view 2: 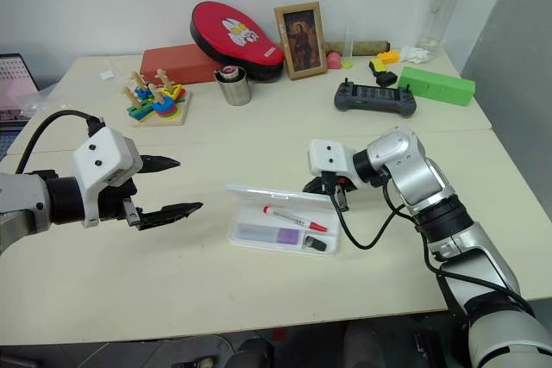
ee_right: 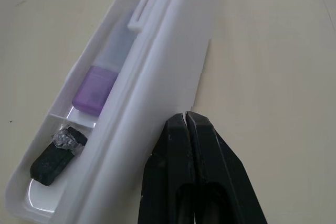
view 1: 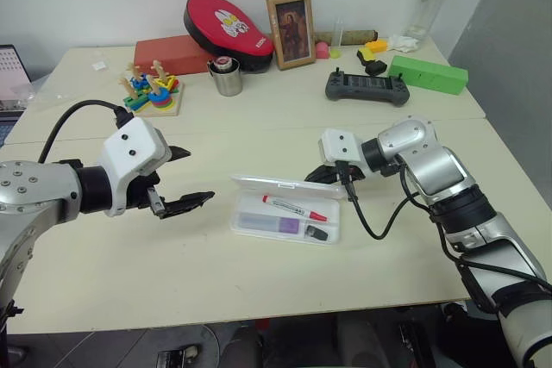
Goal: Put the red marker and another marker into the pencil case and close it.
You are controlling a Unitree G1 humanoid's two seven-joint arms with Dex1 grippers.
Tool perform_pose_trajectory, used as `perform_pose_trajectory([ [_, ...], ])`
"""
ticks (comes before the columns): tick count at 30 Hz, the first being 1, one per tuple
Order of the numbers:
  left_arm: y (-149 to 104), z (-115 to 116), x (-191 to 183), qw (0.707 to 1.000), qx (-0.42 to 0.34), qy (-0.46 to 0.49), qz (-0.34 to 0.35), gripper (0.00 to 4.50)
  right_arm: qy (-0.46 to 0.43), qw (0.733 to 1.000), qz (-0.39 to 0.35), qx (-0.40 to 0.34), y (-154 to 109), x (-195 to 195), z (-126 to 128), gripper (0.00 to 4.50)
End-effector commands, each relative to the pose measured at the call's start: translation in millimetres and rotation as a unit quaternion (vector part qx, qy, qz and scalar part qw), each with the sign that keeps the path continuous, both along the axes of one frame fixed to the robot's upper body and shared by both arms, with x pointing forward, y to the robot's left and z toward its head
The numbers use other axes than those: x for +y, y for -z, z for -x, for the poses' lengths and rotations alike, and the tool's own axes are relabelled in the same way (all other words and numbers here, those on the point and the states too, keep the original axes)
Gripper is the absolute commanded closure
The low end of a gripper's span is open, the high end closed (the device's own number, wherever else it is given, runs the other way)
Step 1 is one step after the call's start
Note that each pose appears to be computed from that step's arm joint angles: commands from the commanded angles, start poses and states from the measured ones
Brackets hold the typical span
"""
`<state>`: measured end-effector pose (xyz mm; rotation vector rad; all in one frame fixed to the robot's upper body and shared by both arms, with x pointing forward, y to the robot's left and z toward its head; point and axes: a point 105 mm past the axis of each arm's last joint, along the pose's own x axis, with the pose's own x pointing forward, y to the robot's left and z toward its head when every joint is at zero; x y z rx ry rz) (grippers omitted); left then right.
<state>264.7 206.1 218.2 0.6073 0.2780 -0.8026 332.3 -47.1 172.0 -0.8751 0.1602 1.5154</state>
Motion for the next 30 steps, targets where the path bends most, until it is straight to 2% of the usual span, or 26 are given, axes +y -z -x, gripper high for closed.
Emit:
perform_pose_trajectory([
  [1, -8.4, 0.2, 0.8, 1.000, -0.022, -0.003, -0.011, 0.00, -0.033, 0.999, -0.016, -0.029, -19.9, 11.7, 11.4, 4.48],
  [5, -7.6, -0.1, 0.3, 1.000, -0.022, -0.003, -0.010, 0.00, -0.046, 0.998, -0.023, -0.034, -28.9, 16.9, 17.4, 4.48],
  [12, -4.7, 1.0, -2.5, 1.000, -0.017, 0.001, -0.004, 0.00, -0.064, 0.997, -0.020, -0.026, -25.5, 21.6, 29.7, 4.48],
  [22, 14.8, 32.7, -10.6, 0.995, 0.057, 0.070, -0.036, 0.00, -0.080, 0.997, -0.009, 0.001, -4.9, 29.4, 43.4, 4.48],
  [30, 14.8, 32.7, -14.6, 0.994, 0.057, 0.088, -0.045, 0.00, -0.086, 0.996, -0.002, 0.016, 6.5, 34.1, 47.6, 4.48],
])
